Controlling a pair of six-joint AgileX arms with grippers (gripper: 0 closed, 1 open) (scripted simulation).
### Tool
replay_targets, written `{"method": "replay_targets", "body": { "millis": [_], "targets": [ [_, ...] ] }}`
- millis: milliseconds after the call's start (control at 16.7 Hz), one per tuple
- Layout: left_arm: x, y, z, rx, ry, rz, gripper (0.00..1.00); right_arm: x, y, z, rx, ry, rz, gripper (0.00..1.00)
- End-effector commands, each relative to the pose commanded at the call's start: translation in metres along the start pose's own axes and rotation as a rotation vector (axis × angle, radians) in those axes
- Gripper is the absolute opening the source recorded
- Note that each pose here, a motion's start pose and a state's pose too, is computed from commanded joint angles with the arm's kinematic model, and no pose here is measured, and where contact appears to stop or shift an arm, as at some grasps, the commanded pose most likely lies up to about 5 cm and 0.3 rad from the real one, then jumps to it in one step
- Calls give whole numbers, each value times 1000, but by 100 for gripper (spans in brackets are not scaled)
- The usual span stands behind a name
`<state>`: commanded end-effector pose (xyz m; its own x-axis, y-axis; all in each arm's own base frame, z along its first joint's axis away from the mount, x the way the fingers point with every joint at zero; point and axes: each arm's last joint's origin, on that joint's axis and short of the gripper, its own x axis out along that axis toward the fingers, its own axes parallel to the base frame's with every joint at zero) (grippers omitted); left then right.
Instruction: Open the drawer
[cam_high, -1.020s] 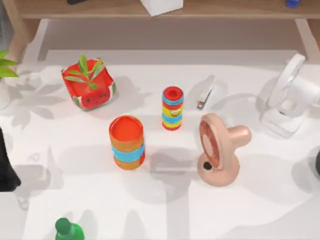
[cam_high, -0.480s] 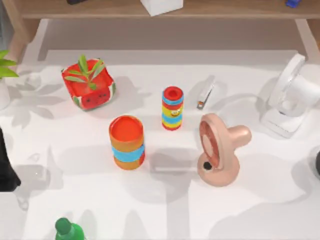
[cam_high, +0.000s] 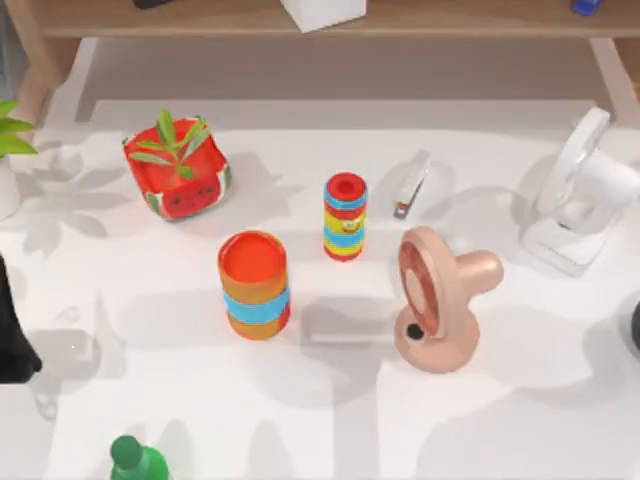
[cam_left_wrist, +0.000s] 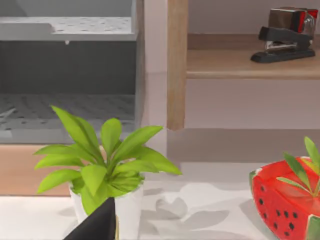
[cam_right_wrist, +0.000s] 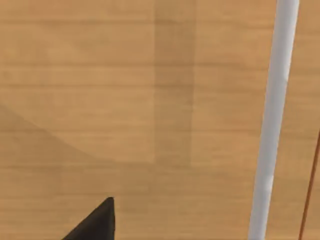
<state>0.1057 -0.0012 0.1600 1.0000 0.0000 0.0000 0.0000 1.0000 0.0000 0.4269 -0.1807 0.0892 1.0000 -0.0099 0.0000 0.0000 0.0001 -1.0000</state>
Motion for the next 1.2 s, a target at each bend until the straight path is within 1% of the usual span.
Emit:
{"method": "replay_targets", "body": {
  "millis": [240,1020,1080,1200],
  "targets": [
    [0,0,0,0,0,0,100,1,0,0,0,0,0,100],
    [0,0,0,0,0,0,100,1,0,0,0,0,0,2],
    [0,0,0,0,0,0,100,1,0,0,0,0,0,0],
    [0,0,0,0,0,0,100,1,0,0,0,0,0,0]
  ]
}}
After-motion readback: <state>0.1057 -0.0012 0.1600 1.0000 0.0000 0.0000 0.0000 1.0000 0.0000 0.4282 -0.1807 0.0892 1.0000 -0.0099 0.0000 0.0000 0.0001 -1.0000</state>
